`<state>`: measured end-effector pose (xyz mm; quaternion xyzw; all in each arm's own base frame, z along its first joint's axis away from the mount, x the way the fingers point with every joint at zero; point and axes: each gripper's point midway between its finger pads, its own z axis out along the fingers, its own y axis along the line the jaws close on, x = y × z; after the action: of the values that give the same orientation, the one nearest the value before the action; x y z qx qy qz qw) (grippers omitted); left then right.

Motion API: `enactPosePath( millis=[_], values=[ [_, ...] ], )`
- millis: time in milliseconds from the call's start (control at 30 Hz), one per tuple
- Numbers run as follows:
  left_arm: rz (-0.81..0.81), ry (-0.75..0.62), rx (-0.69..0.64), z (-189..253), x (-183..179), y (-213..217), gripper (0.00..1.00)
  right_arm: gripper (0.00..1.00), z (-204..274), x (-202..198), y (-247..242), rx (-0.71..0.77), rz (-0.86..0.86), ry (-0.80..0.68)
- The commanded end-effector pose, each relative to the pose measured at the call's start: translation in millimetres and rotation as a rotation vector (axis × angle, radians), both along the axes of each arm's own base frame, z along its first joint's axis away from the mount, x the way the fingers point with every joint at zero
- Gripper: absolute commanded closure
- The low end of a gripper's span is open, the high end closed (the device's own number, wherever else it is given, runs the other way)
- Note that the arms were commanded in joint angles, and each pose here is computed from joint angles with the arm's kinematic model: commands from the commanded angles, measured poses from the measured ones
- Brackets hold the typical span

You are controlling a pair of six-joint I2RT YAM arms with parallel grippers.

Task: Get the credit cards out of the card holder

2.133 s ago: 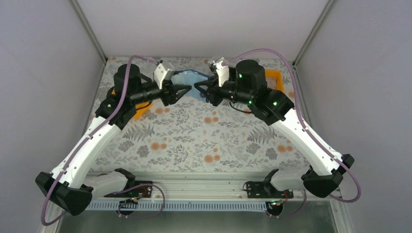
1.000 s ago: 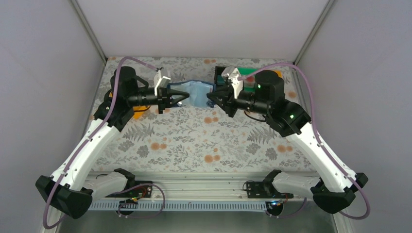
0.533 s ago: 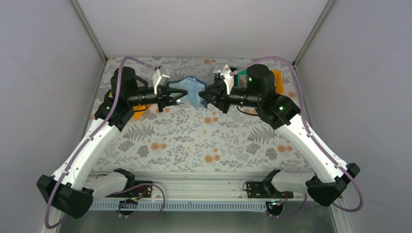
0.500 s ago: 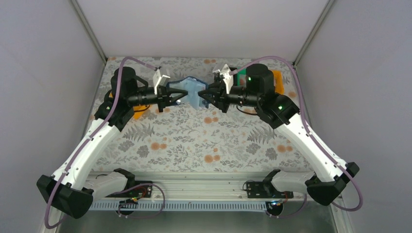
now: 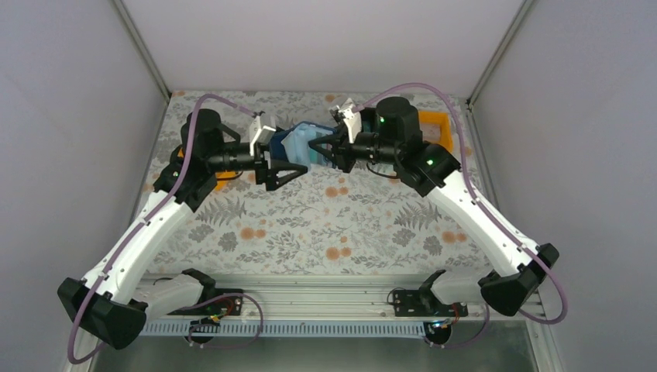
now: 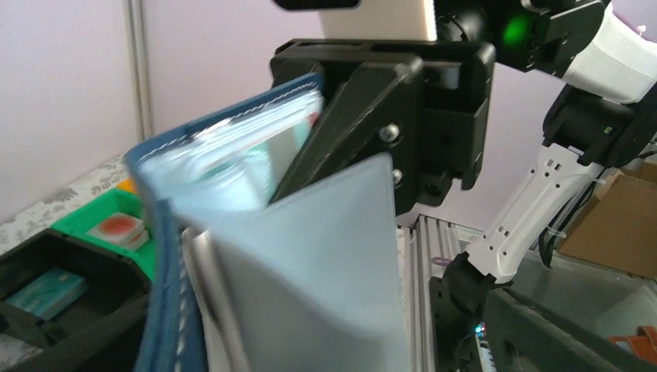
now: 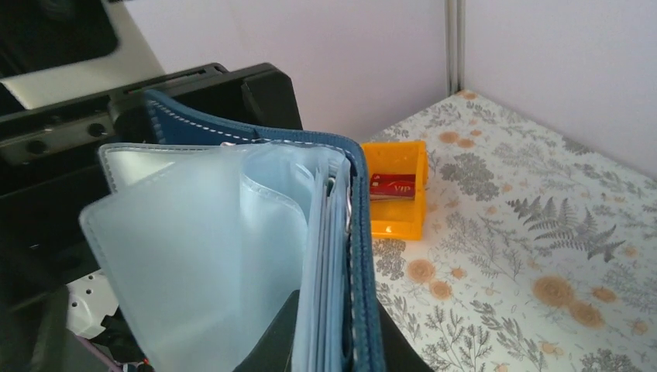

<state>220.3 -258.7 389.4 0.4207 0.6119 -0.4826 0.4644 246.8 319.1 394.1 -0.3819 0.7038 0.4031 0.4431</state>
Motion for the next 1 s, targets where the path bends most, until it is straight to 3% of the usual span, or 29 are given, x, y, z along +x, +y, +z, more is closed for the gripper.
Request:
enactPosePath(
  millis=[0, 167, 467, 567, 667, 800, 900, 967],
  values=[
    [0.0, -0.041, -0.01, 3, -3, -1, 0.0, 0.96, 9, 2, 10, 0.029, 0.011, 0.012],
    [0.123, -0.022, 0.041, -12, 21, 3, 0.04, 0.96, 16, -14, 23, 0.045, 0.088, 0.011],
    [0.183, -0.036, 0.1, -20, 28, 10, 0.78, 0.96, 34, -35, 14, 0.065, 0.159, -0.031],
    [0.149, -0.045, 0.095, -16, 21, 9, 0.96, 0.91, 26, -33, 4, 0.041, 0.139, -0.027],
    [0.11, -0.035, 0.071, -11, 14, 7, 0.97, 0.77, 17, -34, -6, 0.012, 0.14, -0.011],
    [0.059, -0.018, 0.029, -4, 7, 5, 0.98, 0.66, 4, -33, -15, -0.024, 0.124, -0.004],
    [0.042, -0.005, 0.015, -2, 5, 4, 0.98, 0.63, -6, -35, -22, -0.04, 0.113, 0.001],
    [0.035, -0.004, 0.012, -1, 5, 5, 0.98, 0.65, -10, -36, -28, -0.044, 0.104, 0.003]
  ],
)
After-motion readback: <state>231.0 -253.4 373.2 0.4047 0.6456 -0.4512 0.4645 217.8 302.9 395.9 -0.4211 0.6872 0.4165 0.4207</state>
